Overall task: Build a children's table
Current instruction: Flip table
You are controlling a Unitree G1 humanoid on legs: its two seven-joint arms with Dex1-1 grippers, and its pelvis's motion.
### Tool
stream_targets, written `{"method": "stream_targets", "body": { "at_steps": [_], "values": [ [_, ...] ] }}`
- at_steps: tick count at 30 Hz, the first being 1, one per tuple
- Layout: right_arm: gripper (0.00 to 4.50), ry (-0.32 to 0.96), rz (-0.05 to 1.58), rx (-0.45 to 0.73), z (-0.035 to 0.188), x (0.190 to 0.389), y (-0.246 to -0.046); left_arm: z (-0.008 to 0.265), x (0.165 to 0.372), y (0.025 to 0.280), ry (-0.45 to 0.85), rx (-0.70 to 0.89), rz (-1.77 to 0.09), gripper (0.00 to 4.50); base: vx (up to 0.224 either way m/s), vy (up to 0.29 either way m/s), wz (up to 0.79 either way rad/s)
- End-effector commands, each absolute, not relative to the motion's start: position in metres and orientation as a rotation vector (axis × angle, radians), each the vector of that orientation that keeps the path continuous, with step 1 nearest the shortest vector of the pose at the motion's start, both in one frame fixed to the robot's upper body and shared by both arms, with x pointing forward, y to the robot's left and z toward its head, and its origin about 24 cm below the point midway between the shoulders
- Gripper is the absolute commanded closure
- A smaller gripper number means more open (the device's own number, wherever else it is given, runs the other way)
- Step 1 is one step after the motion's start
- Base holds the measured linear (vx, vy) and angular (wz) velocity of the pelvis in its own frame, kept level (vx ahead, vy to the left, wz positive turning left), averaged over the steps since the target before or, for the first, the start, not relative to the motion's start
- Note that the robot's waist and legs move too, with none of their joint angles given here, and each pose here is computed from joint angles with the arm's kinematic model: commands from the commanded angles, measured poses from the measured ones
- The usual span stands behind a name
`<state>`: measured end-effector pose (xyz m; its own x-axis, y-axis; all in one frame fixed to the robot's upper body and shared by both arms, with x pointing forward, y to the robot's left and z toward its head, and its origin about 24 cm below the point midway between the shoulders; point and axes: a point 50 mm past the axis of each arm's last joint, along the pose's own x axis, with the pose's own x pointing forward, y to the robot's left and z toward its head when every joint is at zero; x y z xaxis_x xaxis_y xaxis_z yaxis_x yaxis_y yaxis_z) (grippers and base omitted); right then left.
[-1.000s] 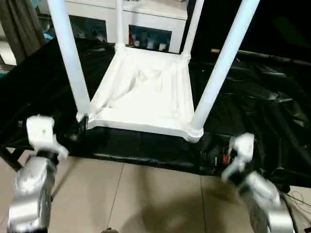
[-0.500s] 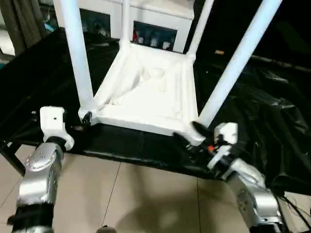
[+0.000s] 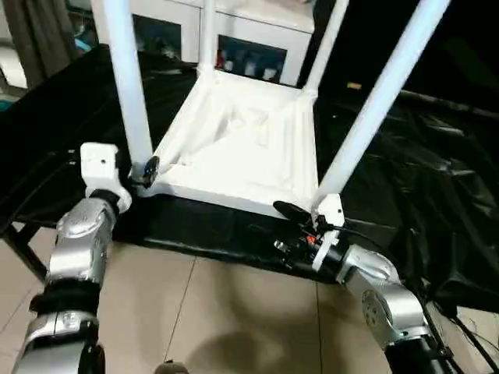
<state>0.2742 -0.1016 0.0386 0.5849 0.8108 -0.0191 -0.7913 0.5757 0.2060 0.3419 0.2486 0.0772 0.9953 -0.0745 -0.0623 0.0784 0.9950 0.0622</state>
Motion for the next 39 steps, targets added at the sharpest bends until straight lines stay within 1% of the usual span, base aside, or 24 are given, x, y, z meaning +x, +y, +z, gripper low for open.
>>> {"method": "stream_targets", "body": {
  "at_steps": [1,4,6,7,9,12,13,14,15,16,17,20,21,26,27,30,31,32,33,34,39],
  "values": [
    [0.00,0.103,0.933,0.159,0.040,0.278,-0.105,0.080,0.347,0.245,0.054,0.078,-0.088,0.50,0.000,0.000,0.00],
    [0.00,0.083,0.914,0.152,0.041,0.281,-0.104,0.081,0.350,0.241,0.052,0.053,-0.108,0.88,0.000,0.000,0.00],
    [0.00,0.077,0.912,0.155,0.042,0.282,-0.104,0.081,0.351,0.240,0.050,0.054,-0.101,0.88,0.000,0.000,0.00],
    [0.00,0.076,0.912,0.156,0.042,0.282,-0.104,0.081,0.351,0.240,0.050,0.053,-0.101,0.96,0.000,0.000,0.00],
    [0.00,0.073,0.933,0.174,0.042,0.280,-0.101,0.080,0.354,0.235,0.054,0.034,-0.112,1.26,0.000,0.000,0.00],
    [0.00,0.085,0.984,0.192,0.041,0.276,-0.097,0.080,0.356,0.233,0.048,0.029,-0.114,1.38,0.000,0.000,0.00],
    [0.00,0.088,0.996,0.192,0.040,0.275,-0.097,0.079,0.357,0.232,0.048,0.027,-0.121,1.51,0.000,0.000,0.00],
    [0.00,0.088,0.998,0.192,0.040,0.275,-0.097,0.079,0.357,0.232,0.049,0.028,-0.122,1.51,0.000,0.000,0.00],
    [0.00,0.087,0.998,0.188,0.040,0.275,-0.097,0.078,0.357,0.231,0.052,0.032,-0.124,1.66,0.000,0.000,0.00],
    [0.00,0.080,0.987,0.187,0.040,0.276,-0.098,0.077,0.357,0.230,0.059,0.022,-0.132,1.66,0.000,0.000,0.00],
    [0.00,0.074,0.979,0.182,0.041,0.278,-0.098,0.076,0.357,0.229,0.065,0.016,-0.127,1.83,0.000,0.000,0.00],
    [0.00,0.069,0.973,0.179,0.041,0.278,-0.098,0.075,0.357,0.228,0.075,-0.001,-0.123,2.04,0.000,0.000,0.00],
    [0.00,0.068,0.970,0.178,0.041,0.279,-0.098,0.074,0.358,0.228,0.078,-0.008,-0.120,2.19,0.000,0.000,0.00],
    [0.00,0.065,0.955,0.188,0.040,0.279,-0.097,0.070,0.359,0.220,0.090,-0.141,-0.094,2.26,0.000,0.000,0.00],
    [0.00,0.065,0.955,0.188,0.040,0.279,-0.097,0.070,0.359,0.220,0.090,-0.141,-0.094,2.26,0.000,0.000,0.00],
    [0.00,0.065,0.920,0.194,0.039,0.281,-0.098,0.068,0.359,0.208,0.084,-0.289,-0.083,2.26,0.000,0.000,0.00],
    [0.00,0.065,0.920,0.194,0.039,0.281,-0.098,0.068,0.359,0.208,0.084,-0.289,-0.083,2.26,0.000,0.000,0.00],
    [0.00,0.063,0.888,0.195,0.039,0.283,-0.100,0.068,0.360,0.201,0.078,-0.386,-0.072,2.26,0.000,0.000,0.00],
    [0.00,0.064,0.873,0.206,0.039,0.284,-0.101,0.069,0.361,0.196,0.074,-0.450,-0.058,2.26,0.000,0.000,0.00],
    [0.00,0.068,0.853,0.233,0.039,0.285,-0.102,0.072,0.362,0.190,0.066,-0.529,-0.046,2.26,0.000,0.000,0.00],
    [0.00,0.086,0.829,0.280,0.039,0.287,-0.104,0.076,0.364,0.179,0.043,-0.607,-0.029,2.26,0.000,0.000,0.00]
  ]
}}
